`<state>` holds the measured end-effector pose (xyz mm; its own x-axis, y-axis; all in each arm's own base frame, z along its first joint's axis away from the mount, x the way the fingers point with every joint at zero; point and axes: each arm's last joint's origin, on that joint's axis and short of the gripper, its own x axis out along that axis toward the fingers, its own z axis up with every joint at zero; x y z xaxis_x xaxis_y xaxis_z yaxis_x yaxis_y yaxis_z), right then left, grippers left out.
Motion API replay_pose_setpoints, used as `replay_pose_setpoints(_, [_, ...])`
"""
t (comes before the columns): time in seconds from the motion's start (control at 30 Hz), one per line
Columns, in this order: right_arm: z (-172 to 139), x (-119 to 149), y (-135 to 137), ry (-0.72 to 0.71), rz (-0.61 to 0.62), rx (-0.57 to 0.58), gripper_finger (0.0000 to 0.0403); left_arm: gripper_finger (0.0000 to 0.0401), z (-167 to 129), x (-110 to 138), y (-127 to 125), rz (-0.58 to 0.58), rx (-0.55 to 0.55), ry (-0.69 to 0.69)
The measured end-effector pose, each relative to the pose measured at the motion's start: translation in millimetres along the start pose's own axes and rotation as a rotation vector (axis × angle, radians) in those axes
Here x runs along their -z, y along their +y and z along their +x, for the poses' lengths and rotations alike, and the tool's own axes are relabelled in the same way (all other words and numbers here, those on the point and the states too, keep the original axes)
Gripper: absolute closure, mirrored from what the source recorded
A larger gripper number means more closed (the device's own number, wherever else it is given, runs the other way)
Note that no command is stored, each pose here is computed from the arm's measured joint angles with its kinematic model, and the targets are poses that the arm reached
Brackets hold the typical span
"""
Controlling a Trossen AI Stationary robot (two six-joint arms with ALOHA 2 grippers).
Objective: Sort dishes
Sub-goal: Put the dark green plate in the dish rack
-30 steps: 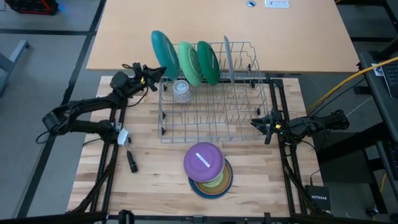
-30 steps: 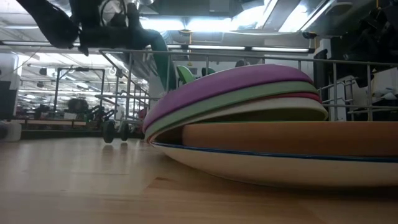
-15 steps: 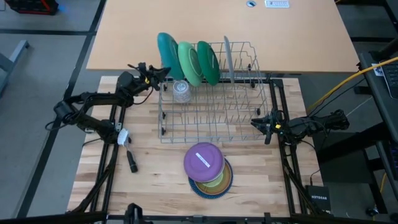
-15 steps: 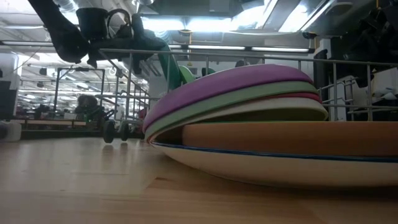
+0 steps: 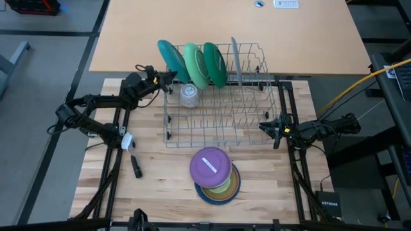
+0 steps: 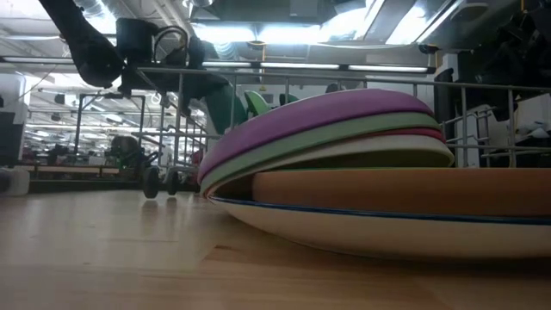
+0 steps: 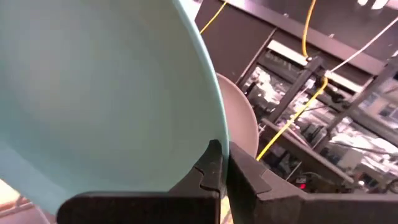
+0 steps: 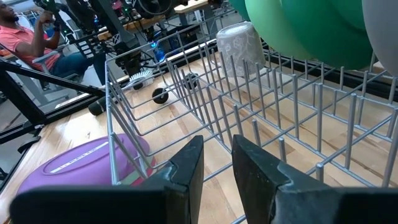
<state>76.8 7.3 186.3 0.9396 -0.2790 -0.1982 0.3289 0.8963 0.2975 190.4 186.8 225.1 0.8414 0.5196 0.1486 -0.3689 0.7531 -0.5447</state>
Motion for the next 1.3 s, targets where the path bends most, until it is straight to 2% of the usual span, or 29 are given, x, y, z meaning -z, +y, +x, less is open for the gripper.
replay_pose_setpoints(0.33, [0,0,0,-0.001,0.0,0.001,0.0315,0.0401,0,5,2,0.034,-0.017,0.054])
replay_pose_setpoints(0.47, [0,0,0,0.0,0.0,0.001,0.0315,0.0401,0,5,-1,0.066,0.037,0.062])
replay_pose_setpoints(0.67, [0,0,0,-0.003,0.0,0.005,0.0315,0.0401,-1,0,-11,0.098,0.214,0.063])
replay_pose_setpoints(0.77, [0,0,0,-0.006,0.0,0.013,0.0315,0.0401,-1,-1,-13,0.131,0.269,0.067])
replay_pose_setpoints(0.93, [0,0,0,-0.007,0.0,0.016,0.0315,0.0401,-1,0,-10,0.159,0.249,0.085])
replay_pose_setpoints(1.13, [0,0,-1,-0.007,-0.001,0.017,0.0315,0.0401,-2,6,3,0.152,0.12,0.156])
replay_pose_setpoints(1.3, [0,0,-1,-0.008,-0.001,0.021,0.0315,0.0401,-2,8,7,0.144,0.082,0.179])
